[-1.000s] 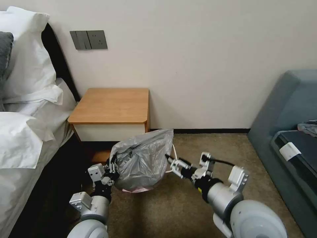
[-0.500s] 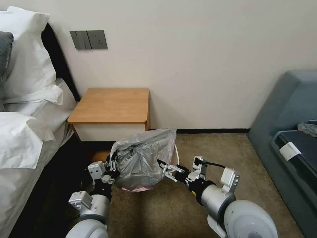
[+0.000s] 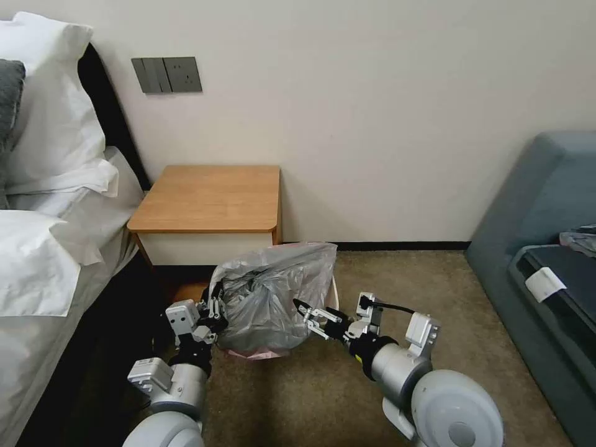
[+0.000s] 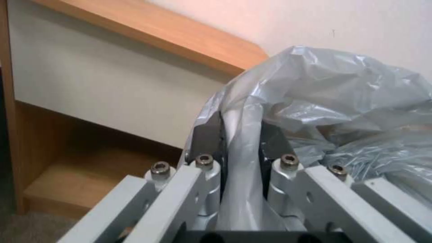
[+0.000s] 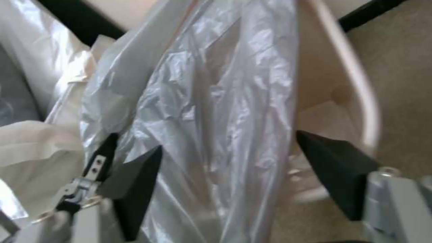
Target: Pick up the garbage bag from the table and place it over the trash can.
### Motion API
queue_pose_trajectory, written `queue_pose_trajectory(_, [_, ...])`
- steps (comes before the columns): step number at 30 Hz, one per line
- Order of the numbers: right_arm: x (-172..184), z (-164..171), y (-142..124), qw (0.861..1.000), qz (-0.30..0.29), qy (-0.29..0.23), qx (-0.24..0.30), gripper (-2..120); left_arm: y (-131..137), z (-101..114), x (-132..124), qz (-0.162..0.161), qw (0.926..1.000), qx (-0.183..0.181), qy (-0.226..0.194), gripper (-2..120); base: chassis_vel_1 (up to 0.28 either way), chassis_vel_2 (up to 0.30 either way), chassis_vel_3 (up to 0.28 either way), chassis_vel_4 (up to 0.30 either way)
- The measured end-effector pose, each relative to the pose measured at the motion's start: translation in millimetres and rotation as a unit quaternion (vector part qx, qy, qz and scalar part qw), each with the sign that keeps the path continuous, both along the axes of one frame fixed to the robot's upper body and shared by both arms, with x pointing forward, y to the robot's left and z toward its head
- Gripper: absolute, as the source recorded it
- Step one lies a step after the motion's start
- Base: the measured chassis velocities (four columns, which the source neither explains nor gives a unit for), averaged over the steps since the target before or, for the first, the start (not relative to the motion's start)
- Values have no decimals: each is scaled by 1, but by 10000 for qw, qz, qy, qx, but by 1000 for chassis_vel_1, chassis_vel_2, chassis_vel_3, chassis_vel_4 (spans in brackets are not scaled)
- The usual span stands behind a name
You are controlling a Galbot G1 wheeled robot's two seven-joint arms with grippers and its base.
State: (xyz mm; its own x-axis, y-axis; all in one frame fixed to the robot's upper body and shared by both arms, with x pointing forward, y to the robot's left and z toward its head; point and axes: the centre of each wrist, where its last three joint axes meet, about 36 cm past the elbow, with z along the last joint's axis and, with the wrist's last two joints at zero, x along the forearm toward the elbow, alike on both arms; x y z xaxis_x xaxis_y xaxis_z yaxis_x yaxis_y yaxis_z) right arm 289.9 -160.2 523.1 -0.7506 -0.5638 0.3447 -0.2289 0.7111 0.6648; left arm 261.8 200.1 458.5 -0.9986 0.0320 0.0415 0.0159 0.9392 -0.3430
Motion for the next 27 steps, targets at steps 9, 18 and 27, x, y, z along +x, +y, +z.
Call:
queue_pose_trajectory(9, [1,-2,4,9999,75,-56,88,40,-2,-4,2,-47,10000,-23,65,8,0,0,0,0])
queue_pose_trajectory(18, [0,-1,3,9998,70,-187,77,14,-3,-3,6,138,9985,-392,360,8,0,0,0,0])
queue_pose_trajectory(27, [4,-11,3,9975,130,-693,-21,0,-6,-2,7,181,9961,-651,575,8,0,0,0,0])
